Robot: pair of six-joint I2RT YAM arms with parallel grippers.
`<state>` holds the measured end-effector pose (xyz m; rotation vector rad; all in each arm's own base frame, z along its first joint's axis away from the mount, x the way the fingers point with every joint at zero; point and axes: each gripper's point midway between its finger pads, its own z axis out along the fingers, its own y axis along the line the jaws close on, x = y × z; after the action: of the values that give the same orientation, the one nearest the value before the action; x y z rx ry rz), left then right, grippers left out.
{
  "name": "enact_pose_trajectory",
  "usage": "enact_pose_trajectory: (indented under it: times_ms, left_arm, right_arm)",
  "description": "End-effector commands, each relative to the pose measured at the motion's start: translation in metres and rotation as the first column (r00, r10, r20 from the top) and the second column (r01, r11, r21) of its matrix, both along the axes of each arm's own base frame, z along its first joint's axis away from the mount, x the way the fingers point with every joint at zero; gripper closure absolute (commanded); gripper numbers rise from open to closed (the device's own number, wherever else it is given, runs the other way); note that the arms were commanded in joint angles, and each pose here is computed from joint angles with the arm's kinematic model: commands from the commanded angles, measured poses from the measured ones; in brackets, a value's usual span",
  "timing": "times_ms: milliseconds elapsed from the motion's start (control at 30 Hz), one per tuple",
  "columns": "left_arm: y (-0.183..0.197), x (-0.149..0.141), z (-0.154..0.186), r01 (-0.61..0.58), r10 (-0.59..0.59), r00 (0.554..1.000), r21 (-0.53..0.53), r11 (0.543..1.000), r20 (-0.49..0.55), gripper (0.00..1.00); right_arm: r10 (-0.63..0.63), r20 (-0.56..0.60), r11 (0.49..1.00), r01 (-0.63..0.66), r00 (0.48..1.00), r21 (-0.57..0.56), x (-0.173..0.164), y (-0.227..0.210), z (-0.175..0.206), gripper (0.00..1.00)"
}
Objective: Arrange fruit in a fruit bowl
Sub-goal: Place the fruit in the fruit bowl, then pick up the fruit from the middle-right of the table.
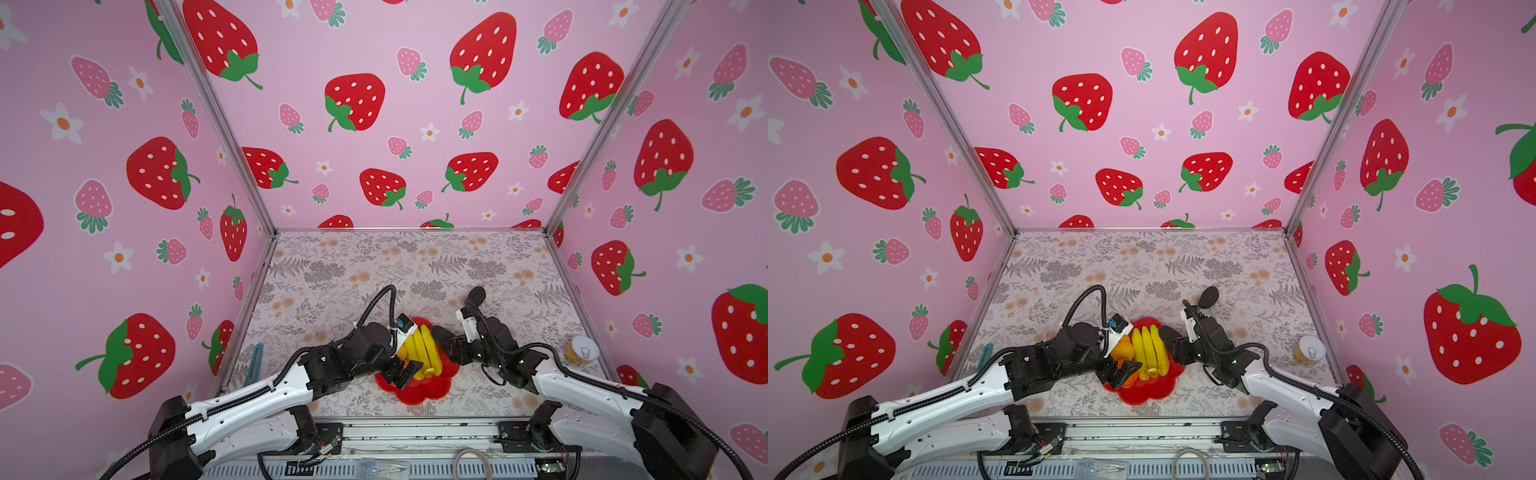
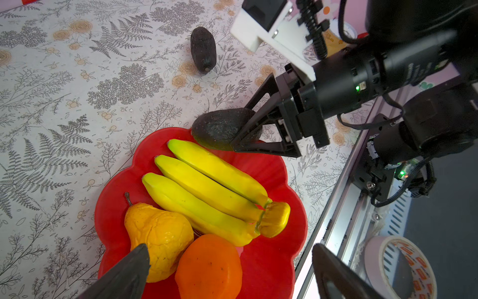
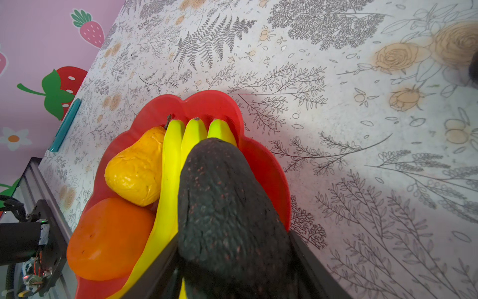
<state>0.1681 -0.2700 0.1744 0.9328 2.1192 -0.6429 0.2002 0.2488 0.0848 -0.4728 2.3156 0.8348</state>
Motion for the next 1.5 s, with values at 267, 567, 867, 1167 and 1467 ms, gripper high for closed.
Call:
enact_pose_trajectory:
  times_ms: [267,567,867,1167,1467]
  left_arm:
    - [0.009,0.002,0.003,-0.027,0.026,1.0,0.024,0.999,0.009,0.01]
    - [0.017,0.0,0.005,-0.048,0.048,0.999,-0.005,0.999,0.024,0.01]
    - [0.008,0.005,0.006,-0.034,0.034,0.999,0.006,0.999,0.035,0.01]
    - [-0.005,0.012,0.004,-0.021,0.021,0.999,0.015,1.0,0.032,0.01]
    - [-0.007,0.015,0.004,-0.031,0.03,0.999,0.013,0.999,0.041,0.01]
  right_arm:
    - [0.006,0.05,1.0,-0.006,0.999,-0.001,0.009,0.012,0.013,0.28]
    - [-0.117,0.194,0.99,0.13,0.974,-0.056,0.045,-0.01,0.054,0.17]
    - [-0.381,0.2,0.92,0.392,0.903,-0.02,0.134,-0.081,0.053,0.12]
    - [-0.472,0.118,0.867,0.484,0.874,-0.122,0.209,-0.097,0.006,0.12]
    - [-0.449,0.039,0.876,0.448,0.893,-0.179,0.2,-0.095,-0.03,0.28]
